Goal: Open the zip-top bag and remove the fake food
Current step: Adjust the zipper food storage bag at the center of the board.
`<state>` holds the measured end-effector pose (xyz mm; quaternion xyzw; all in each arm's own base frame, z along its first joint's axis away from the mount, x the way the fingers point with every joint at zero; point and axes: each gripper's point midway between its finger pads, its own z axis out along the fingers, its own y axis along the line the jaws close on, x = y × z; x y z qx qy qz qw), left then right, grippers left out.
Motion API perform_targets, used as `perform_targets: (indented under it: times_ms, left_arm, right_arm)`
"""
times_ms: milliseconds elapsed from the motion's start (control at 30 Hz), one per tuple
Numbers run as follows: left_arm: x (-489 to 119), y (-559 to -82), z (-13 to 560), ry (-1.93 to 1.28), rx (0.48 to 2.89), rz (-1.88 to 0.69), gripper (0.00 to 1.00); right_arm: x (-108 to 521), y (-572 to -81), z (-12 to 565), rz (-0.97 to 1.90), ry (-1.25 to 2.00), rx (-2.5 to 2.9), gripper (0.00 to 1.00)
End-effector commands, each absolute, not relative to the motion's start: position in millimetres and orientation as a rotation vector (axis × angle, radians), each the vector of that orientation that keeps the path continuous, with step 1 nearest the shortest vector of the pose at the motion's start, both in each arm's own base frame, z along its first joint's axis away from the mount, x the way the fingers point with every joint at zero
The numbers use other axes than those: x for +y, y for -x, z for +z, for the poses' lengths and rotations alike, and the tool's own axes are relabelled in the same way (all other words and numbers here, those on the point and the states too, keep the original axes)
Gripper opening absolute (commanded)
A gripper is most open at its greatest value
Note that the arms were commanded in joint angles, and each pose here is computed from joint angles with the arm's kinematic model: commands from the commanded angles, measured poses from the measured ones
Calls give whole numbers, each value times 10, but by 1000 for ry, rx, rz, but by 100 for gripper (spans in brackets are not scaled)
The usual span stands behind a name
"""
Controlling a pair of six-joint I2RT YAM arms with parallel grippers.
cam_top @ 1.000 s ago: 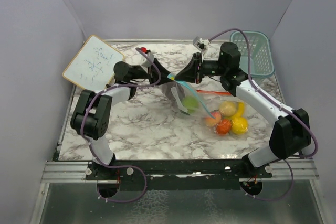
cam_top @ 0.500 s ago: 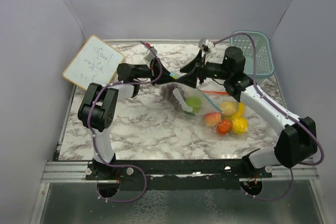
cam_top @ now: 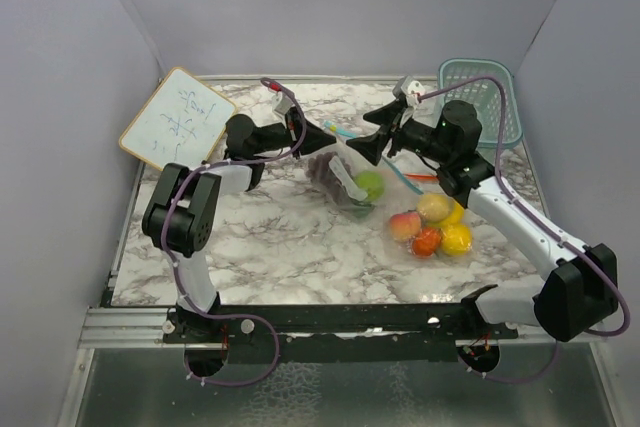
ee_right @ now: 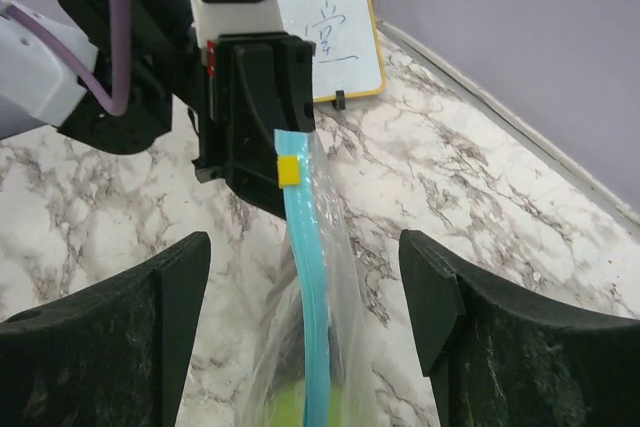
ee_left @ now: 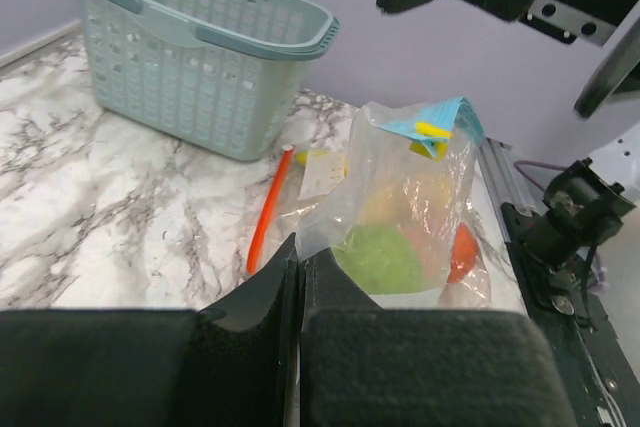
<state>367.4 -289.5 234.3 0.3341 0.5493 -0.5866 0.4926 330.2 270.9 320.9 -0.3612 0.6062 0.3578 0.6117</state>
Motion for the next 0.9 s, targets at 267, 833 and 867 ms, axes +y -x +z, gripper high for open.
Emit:
perform_targets:
  times_ms: [267,833,867]
  left_arm:
    - [-2858,-3658,2591,-754,1409,-1167,0]
    - [-2984,-3093,2570,-768,1397,-1209,0]
    - [-3005,-3079,2567,-775,1397,-1207,0]
  right_arm:
    - [2807,-3490,3150,786,847,1363,80]
    - [2777,-3502,3224,831,709,1389,15]
    - [2766,-3471,3201,838,706,1391,11]
